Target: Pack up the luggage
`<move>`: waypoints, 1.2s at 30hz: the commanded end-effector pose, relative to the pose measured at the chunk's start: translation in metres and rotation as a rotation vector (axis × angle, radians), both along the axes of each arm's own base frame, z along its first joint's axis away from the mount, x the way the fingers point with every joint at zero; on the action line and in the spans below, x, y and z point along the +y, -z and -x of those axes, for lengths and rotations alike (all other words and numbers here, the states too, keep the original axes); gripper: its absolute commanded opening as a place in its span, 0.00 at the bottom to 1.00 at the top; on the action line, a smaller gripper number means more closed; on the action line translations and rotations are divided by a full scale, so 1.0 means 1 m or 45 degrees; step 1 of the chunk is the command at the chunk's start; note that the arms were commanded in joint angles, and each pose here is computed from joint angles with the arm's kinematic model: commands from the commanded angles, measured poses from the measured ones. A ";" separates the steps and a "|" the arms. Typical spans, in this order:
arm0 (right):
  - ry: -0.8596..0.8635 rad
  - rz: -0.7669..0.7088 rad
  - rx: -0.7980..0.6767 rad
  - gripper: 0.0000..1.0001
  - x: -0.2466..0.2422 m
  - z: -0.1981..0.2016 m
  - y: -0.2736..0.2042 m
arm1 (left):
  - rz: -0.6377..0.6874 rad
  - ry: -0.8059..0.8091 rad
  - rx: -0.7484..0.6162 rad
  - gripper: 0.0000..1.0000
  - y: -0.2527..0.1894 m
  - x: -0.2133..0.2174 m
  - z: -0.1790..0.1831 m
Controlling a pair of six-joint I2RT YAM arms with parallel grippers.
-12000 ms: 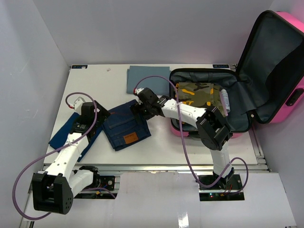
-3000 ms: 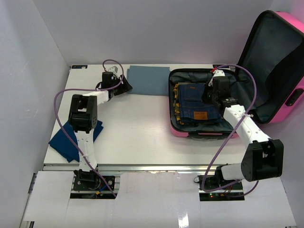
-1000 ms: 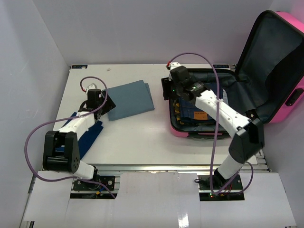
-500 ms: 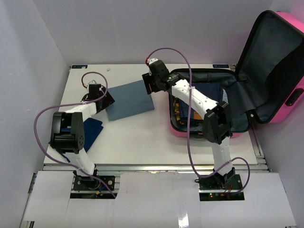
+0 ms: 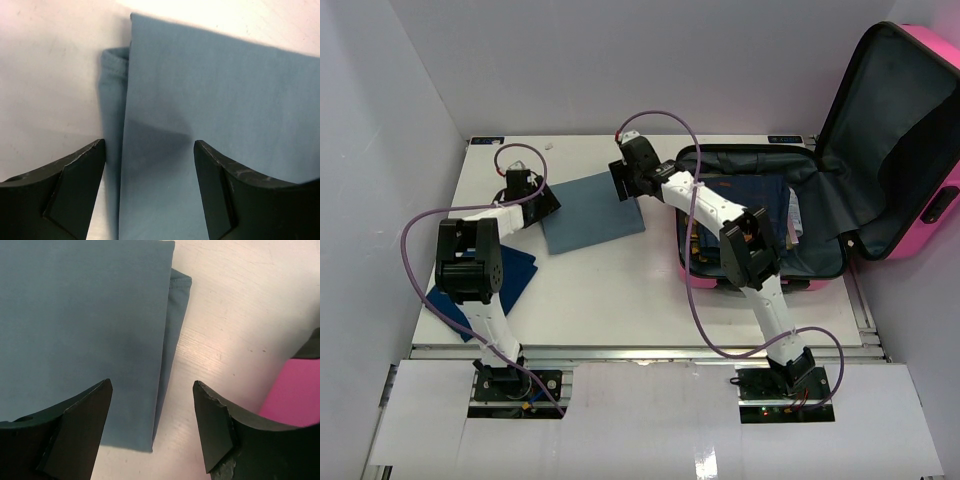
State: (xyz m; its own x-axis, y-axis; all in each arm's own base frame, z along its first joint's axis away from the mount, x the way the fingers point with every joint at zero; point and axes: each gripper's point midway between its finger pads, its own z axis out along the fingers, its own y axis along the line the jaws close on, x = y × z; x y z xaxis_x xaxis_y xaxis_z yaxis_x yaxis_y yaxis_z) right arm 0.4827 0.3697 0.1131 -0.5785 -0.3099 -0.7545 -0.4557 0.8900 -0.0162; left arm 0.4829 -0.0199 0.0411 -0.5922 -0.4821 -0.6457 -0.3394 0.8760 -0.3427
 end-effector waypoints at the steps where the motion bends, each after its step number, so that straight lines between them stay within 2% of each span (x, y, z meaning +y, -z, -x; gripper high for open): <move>1: 0.082 -0.071 -0.081 0.75 0.004 -0.031 -0.002 | 0.031 0.016 -0.025 0.80 0.002 0.010 -0.013; 5: 0.068 -0.124 -0.037 0.81 0.007 -0.039 0.018 | 0.043 0.038 -0.008 0.80 0.010 0.007 -0.013; 15: 0.076 -0.246 0.002 0.84 0.019 -0.059 0.051 | 0.055 0.097 -0.047 0.69 0.012 0.002 -0.023; 23: 0.039 -0.321 0.062 0.85 0.031 -0.058 0.068 | 0.089 0.151 -0.054 0.41 0.016 -0.006 -0.027; 26: 0.027 -0.401 0.052 0.85 0.033 -0.059 0.062 | 0.083 0.142 -0.051 0.27 0.017 -0.005 -0.026; 29: -0.019 -0.457 0.042 0.86 0.039 -0.057 0.059 | 0.080 0.153 -0.047 0.09 0.018 -0.005 -0.025; 32: 0.006 -0.464 0.073 0.86 0.038 -0.061 0.062 | 0.073 0.156 -0.041 0.01 0.020 -0.005 -0.025; 36: 0.067 -0.428 0.120 0.86 0.029 -0.059 0.078 | 0.066 0.157 -0.034 0.00 0.020 -0.004 -0.024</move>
State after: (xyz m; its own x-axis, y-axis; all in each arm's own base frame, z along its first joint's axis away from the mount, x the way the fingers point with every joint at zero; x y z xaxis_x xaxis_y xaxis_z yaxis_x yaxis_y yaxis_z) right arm 0.5410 0.3984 0.0463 -0.6252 -0.0503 -0.7789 -0.4265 0.8578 0.2869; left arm 0.5149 -0.0187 0.0340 -0.5829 -0.4572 -0.6717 -0.2252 0.8852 -0.4071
